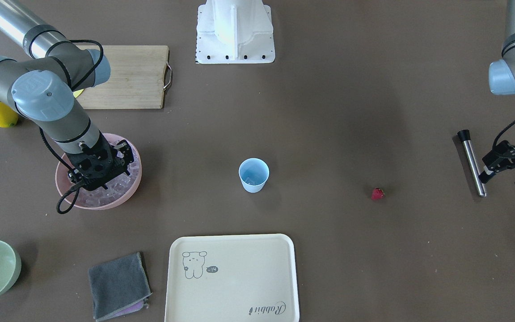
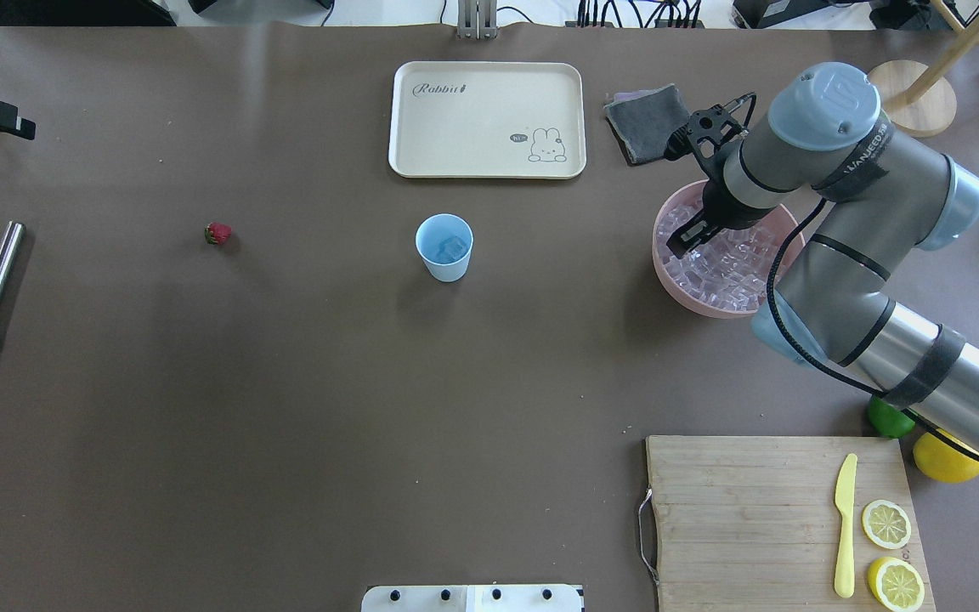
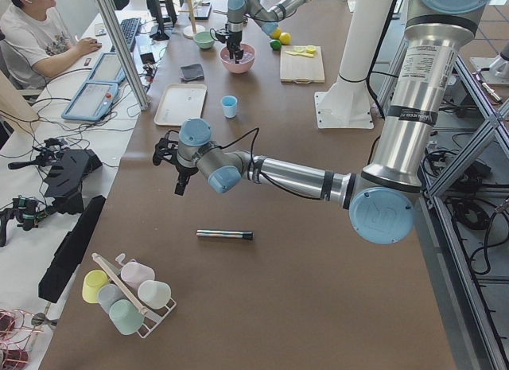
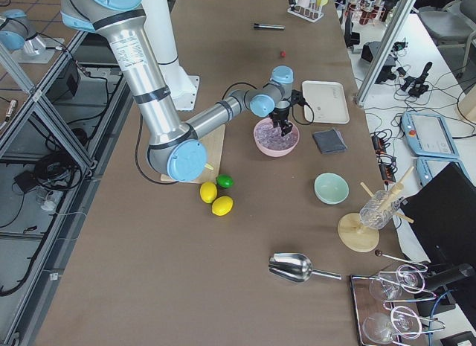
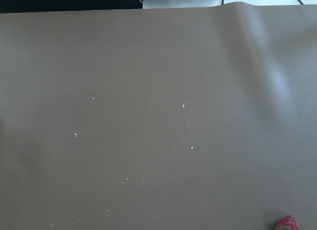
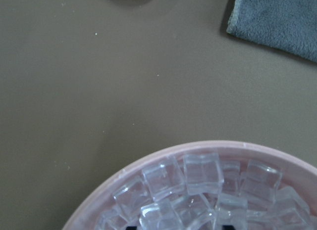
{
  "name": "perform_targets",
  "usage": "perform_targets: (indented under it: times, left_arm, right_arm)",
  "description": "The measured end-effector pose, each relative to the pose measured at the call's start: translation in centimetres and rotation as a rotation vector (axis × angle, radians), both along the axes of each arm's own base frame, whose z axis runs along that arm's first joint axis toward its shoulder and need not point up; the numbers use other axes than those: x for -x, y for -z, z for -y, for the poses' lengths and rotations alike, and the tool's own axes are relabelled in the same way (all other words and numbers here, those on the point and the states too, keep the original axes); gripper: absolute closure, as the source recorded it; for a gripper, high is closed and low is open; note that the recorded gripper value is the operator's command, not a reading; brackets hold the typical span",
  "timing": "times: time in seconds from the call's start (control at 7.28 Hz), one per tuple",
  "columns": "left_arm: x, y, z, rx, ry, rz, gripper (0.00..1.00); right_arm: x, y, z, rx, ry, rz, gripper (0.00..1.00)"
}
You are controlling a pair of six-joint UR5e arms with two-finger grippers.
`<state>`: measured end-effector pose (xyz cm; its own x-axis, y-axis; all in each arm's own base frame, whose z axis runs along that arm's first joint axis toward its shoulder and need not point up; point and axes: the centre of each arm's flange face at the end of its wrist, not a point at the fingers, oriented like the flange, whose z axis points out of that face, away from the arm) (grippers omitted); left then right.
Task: Mash ice and strawberries in cup
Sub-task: 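Lower the right gripper into the ice and grasp a cube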
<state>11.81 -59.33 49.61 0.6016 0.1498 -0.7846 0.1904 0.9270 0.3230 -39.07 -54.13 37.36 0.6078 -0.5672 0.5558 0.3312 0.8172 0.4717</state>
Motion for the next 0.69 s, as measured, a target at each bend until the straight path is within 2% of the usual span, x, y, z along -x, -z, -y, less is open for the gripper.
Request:
perform_targets:
  times: [0.41, 0.69]
  left_arm:
    - [0.02, 0.02, -0.04, -0.001, 0.001, -0.001, 0.03]
    - [0.02, -0.09, -0.03, 0.001, 0.002, 0.000, 0.03]
  right_arm:
    - [0.48, 0.26, -0.39, 0.011, -0.006, 0.006, 0.37]
    - [0.42, 0.52, -0.47, 0.016, -0.012, 0.010, 0.43]
